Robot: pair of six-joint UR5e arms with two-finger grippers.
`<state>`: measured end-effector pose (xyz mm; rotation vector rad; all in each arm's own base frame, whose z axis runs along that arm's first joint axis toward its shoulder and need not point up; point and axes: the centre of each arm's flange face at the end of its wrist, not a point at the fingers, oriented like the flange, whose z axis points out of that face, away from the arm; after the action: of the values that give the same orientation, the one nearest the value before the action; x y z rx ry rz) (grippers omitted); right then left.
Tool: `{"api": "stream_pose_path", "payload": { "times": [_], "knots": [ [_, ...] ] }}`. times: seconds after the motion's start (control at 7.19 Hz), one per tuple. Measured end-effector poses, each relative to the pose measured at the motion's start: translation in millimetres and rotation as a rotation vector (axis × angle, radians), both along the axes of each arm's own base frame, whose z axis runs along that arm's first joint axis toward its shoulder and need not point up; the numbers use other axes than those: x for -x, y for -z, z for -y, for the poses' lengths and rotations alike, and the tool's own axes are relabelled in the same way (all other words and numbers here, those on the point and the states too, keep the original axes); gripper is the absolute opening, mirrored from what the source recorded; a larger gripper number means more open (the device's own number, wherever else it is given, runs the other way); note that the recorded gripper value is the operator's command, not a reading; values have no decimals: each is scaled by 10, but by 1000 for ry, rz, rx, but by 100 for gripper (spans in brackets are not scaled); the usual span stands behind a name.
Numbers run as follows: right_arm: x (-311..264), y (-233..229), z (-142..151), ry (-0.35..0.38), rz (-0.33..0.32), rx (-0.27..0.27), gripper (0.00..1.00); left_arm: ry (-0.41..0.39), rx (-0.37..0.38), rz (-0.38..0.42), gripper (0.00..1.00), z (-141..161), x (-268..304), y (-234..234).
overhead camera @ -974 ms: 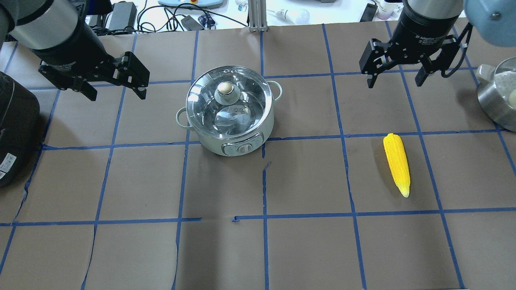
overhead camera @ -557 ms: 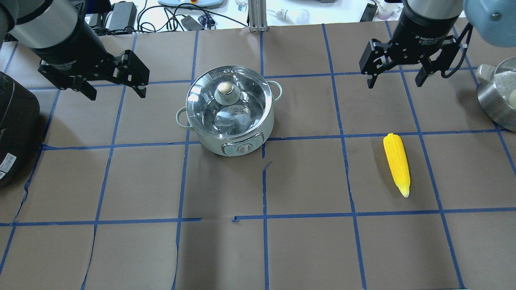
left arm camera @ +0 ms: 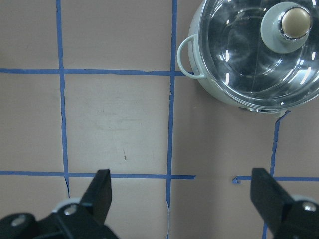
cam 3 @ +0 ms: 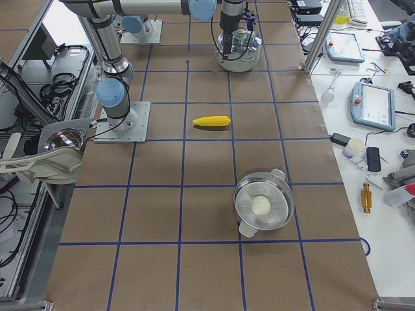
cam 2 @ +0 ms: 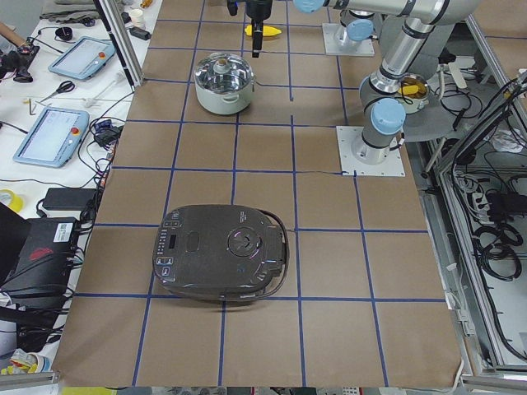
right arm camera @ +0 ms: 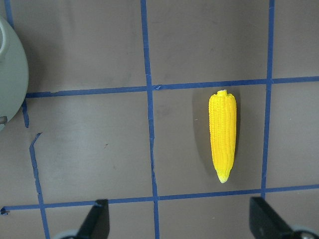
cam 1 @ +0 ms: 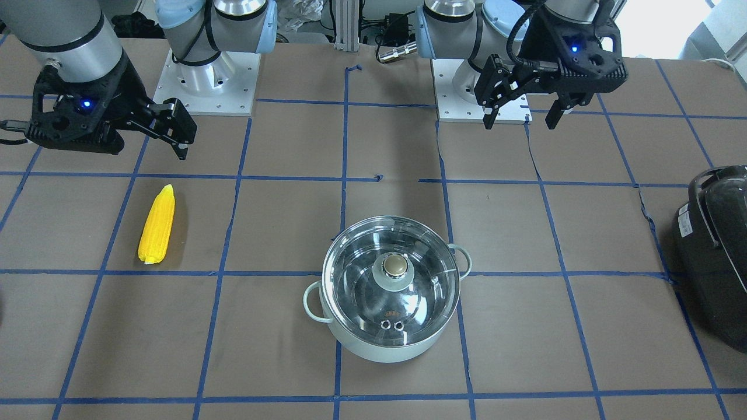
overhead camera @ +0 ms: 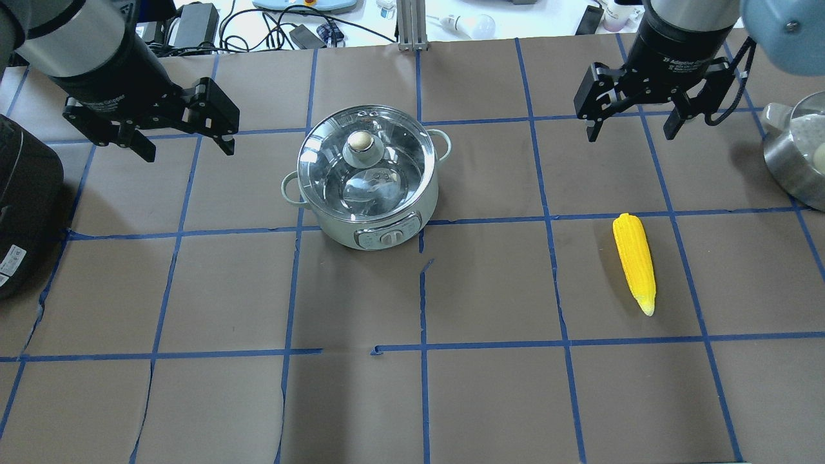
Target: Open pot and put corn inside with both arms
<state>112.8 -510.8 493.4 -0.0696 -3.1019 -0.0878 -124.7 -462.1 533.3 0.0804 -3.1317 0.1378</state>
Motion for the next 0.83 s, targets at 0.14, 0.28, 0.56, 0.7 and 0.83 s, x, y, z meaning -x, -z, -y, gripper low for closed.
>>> {"api": "stream_pose_path", "payload": {
  "times": [0.14, 0.28, 0.56, 0.7, 0.83],
  "knots": [
    [-3, 3, 1, 0, 2, -1, 100, 0, -1, 1, 100, 16, -1, 13],
    [-3, 3, 2, -1, 3, 0, 100, 0, 0, 2, 100, 27, 0, 19],
    [0, 7, 8, 0, 4, 1, 100, 0, 5, 10, 100, 72, -7, 23],
    [4, 7, 13, 0, 4, 3, 100, -2, 4, 12, 100, 112, -9, 19],
    [4, 3, 14, 0, 4, 5, 100, -4, 1, 13, 100, 167, -11, -7]
  ]
}}
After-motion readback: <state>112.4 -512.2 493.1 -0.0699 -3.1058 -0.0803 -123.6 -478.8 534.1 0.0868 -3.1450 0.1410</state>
